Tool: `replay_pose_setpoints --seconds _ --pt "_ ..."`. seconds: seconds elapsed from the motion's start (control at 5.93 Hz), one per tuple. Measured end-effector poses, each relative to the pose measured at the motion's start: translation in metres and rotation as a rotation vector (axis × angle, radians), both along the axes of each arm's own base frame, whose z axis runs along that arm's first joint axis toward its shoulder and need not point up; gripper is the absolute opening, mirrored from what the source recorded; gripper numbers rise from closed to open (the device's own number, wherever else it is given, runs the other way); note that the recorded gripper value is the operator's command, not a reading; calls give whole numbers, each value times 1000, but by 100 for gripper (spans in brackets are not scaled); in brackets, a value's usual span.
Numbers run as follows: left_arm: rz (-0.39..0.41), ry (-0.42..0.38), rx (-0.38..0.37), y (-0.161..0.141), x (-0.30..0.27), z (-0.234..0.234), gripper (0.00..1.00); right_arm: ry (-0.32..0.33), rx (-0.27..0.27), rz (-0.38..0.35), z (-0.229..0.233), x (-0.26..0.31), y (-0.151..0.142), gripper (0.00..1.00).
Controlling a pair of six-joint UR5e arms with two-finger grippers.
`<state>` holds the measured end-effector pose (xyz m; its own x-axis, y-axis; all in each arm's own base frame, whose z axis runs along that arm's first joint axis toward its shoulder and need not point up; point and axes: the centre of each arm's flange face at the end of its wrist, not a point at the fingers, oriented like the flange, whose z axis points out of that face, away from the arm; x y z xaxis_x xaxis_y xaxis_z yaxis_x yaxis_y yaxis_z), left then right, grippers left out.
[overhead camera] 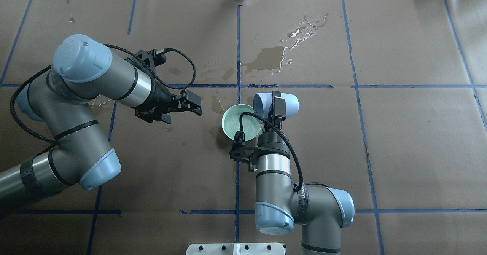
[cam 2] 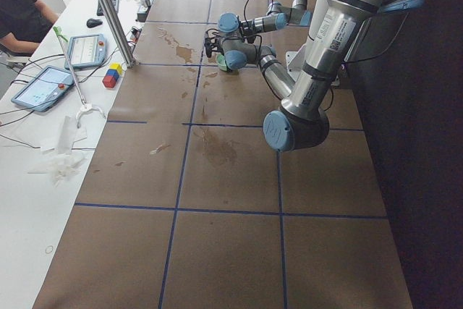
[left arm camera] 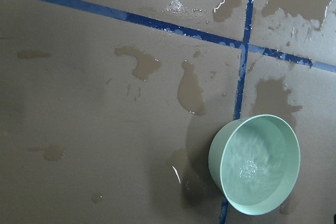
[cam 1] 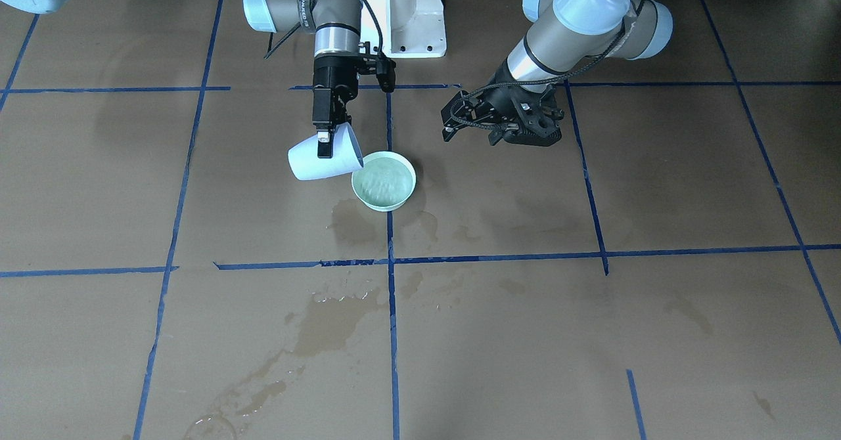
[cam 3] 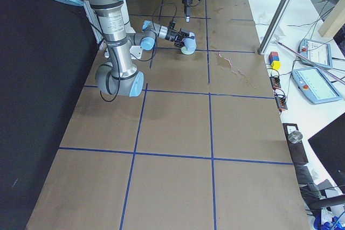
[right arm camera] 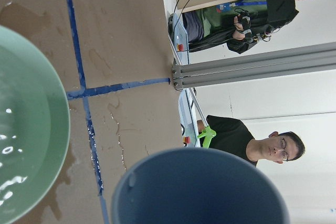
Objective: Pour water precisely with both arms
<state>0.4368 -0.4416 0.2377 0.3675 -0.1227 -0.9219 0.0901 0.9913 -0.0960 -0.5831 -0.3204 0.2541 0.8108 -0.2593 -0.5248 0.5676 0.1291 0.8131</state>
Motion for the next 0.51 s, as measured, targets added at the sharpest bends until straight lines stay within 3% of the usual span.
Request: replay_pose_setpoints --seconds 0.51 --pt "-23 -6 1 -1 0 1 100 -401 -59 109 10 11 -1 2"
